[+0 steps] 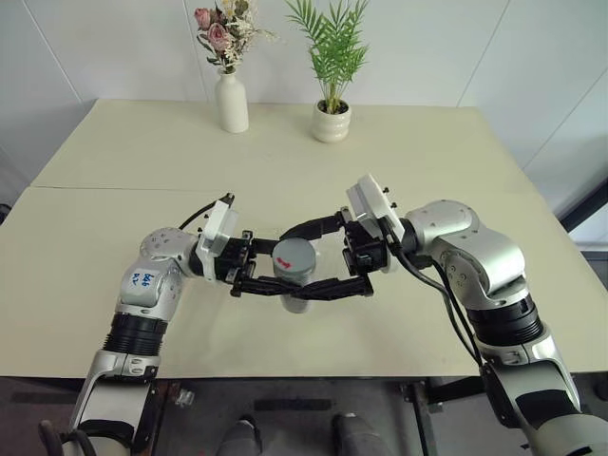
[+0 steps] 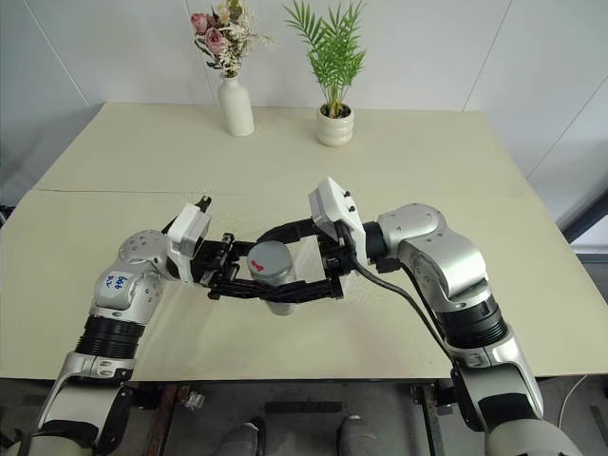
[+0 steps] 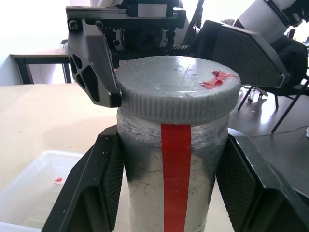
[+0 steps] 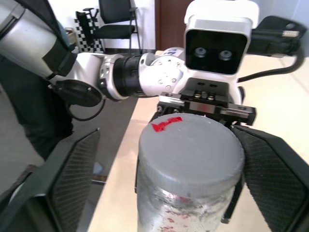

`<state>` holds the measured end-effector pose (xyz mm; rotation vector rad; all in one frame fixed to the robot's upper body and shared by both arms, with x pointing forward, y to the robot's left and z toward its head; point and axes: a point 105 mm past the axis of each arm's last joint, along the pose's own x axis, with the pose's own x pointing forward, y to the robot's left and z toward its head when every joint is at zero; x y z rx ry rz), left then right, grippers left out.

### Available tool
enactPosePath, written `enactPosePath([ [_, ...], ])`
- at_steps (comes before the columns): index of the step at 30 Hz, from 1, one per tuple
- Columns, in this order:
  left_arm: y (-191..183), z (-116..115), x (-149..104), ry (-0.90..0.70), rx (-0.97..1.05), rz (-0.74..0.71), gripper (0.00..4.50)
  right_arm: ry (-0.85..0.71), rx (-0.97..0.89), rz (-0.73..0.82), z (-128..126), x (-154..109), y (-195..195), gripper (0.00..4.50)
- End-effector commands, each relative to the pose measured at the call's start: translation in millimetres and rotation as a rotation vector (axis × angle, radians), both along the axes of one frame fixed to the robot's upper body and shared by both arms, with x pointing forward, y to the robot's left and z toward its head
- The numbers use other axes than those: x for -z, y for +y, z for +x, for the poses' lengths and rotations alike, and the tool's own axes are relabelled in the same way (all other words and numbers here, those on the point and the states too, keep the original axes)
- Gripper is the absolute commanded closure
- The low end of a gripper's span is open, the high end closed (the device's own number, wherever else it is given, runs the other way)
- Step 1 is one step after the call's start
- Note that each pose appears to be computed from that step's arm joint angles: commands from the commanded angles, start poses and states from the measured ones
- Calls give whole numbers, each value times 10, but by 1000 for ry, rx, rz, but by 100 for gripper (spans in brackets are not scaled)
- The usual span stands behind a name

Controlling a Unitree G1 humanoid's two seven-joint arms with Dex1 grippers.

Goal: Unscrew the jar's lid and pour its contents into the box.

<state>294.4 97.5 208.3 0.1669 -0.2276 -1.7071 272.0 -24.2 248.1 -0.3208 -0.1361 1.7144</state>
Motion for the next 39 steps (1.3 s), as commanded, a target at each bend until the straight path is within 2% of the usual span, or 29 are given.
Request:
enactPosePath([
  [1,48,-12,-85,-36,-31,-39,213,-77,-20,53,-95,-152,-27,3],
  [15,201,-21,43,-31,-103,-4,213,-93,71,156,-43,-258,-54,3],
  [22,183,111,0,-52,-179,-44,213,-35,164,173,-6,-160,74,3],
  [29,100,126,19,-41,-166,-54,213,-7,269,162,109,-84,263,3],
  [39,64,109,35,-32,-148,-53,213,-17,350,163,256,-93,284,3],
])
